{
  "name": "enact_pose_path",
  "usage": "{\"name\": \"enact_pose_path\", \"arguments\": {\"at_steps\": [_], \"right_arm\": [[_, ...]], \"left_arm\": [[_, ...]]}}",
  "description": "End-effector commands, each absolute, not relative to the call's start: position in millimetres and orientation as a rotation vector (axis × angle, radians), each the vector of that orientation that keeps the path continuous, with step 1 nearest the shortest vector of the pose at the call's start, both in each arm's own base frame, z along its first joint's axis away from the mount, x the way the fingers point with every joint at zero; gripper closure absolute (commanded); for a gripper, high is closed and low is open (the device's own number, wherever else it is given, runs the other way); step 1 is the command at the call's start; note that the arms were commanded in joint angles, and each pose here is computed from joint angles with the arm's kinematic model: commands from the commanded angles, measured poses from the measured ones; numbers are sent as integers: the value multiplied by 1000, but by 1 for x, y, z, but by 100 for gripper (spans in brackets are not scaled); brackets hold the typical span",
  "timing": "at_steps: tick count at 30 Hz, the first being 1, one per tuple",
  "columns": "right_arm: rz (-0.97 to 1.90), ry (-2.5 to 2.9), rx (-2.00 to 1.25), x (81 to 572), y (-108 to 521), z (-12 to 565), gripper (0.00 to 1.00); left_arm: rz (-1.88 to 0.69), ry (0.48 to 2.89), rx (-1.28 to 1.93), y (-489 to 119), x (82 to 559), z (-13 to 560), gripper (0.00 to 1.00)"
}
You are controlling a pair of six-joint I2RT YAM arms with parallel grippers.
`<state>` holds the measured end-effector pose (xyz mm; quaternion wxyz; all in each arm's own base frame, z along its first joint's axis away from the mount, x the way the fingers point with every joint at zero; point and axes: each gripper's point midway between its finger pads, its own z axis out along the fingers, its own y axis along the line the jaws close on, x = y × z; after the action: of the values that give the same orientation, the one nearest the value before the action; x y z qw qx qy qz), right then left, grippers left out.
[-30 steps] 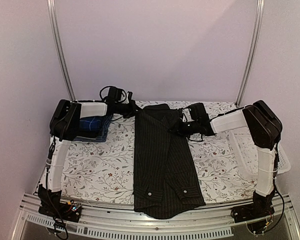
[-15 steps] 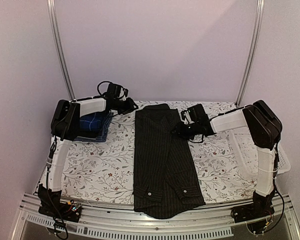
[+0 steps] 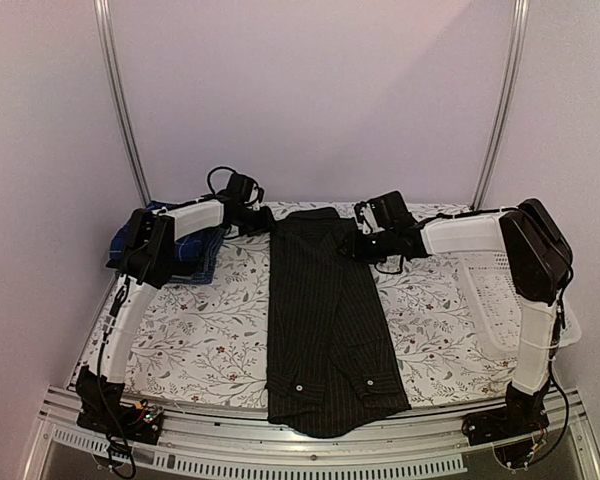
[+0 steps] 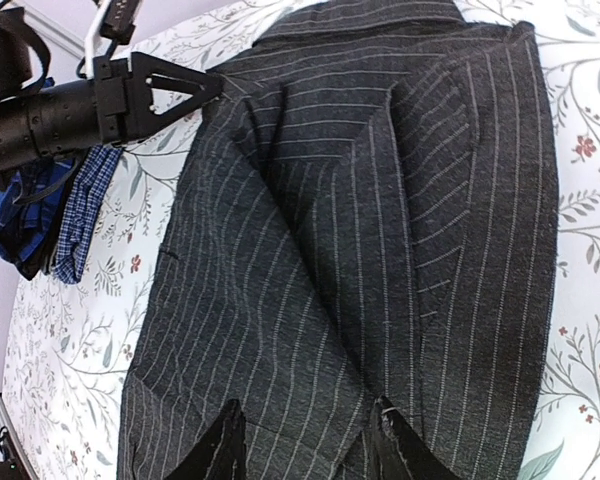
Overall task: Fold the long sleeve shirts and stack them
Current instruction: Smooth out the rectangle-folded shirt at the center of the board.
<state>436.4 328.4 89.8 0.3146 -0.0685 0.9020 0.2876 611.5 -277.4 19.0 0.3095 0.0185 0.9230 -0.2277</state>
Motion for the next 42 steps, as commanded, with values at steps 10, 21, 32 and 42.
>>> {"name": "enact_pose_path", "arguments": {"at_steps": [10,21,32,42], "right_arm": [[694,2424,-299,430,338,66,59],[655,2551,-232,414,325,11,60],[598,2441,-243,427,317,75,59],[685,2392,-218,412,297,101,66]], "left_arm": [[-569,2438,62,-278,617,6,93],[-682,2362,-64,-243,640,26,100],[-595,2288,-26,-233,634,93,55],[-924,2311,100,-322,546,112,81]]}}
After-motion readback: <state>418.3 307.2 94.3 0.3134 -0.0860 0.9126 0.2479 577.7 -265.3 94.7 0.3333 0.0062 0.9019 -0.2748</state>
